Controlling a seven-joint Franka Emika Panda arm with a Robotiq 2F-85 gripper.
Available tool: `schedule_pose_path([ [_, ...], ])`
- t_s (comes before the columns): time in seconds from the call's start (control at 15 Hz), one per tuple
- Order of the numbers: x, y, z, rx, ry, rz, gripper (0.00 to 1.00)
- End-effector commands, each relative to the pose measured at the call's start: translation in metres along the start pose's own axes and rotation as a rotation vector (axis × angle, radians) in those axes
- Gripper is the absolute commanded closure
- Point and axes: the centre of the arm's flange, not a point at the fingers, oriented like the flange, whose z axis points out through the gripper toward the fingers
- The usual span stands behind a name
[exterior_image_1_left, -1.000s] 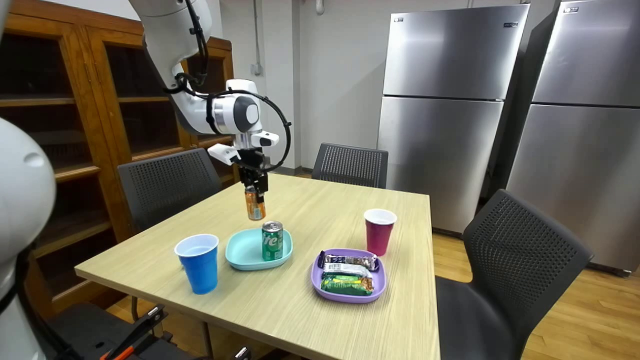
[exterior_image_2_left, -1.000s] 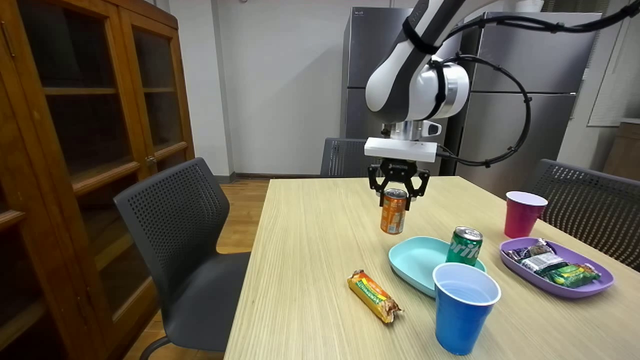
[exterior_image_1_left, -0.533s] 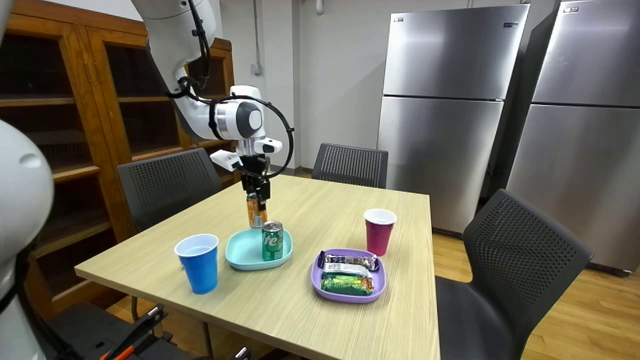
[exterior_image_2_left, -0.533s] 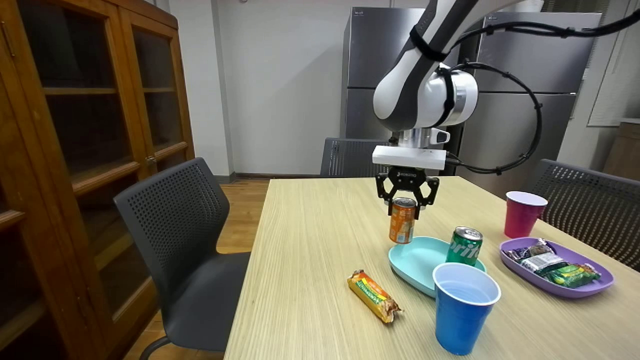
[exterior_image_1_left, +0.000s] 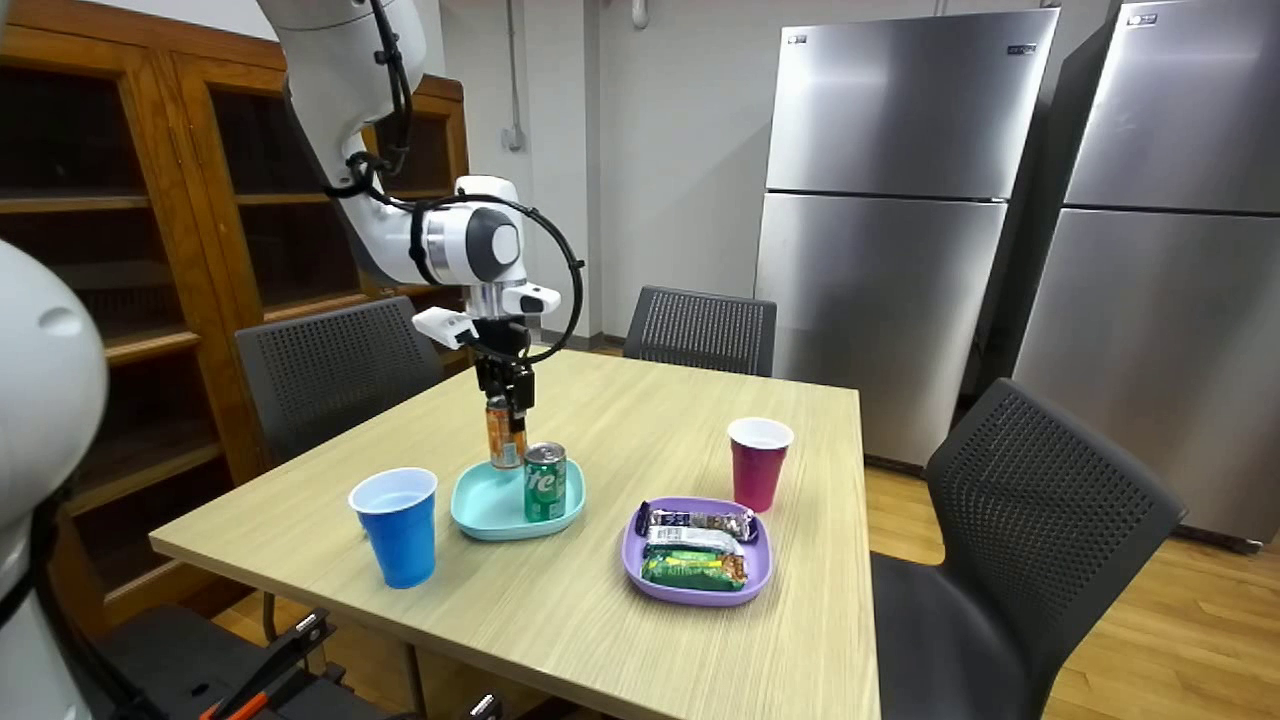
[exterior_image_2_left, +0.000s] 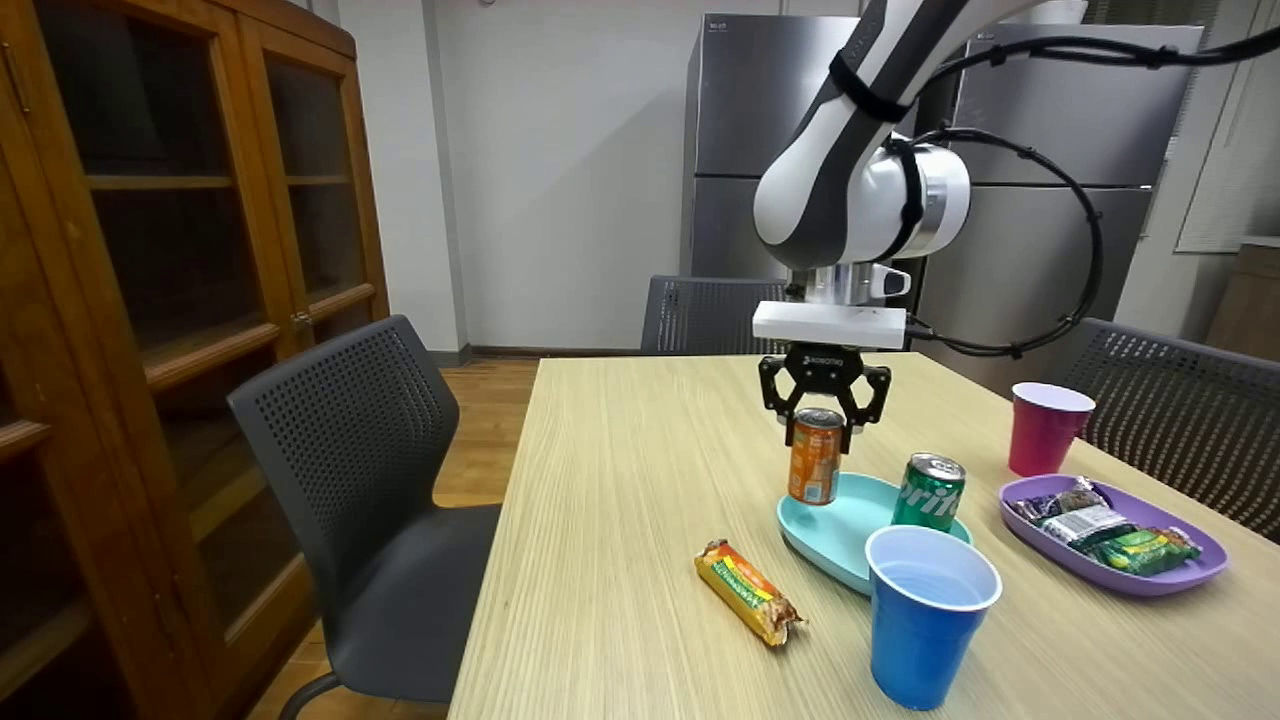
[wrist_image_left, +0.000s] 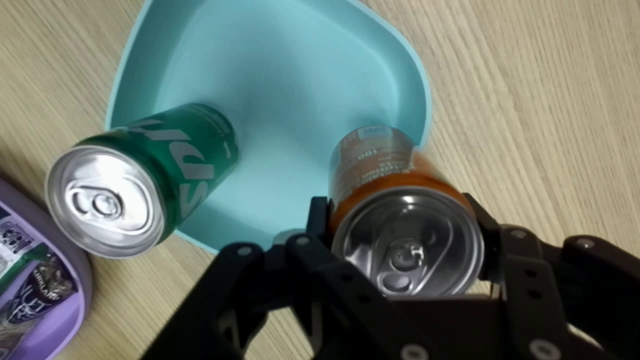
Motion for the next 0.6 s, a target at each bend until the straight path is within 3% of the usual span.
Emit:
schedule_pose_path([
  [0.0, -0.017, 0.012, -0.016, 0.006, 0.001, 0.016, 0.62],
  [0.53, -0.021, 0.015, -0.002, 0.008, -0.006, 0.018, 0.62],
])
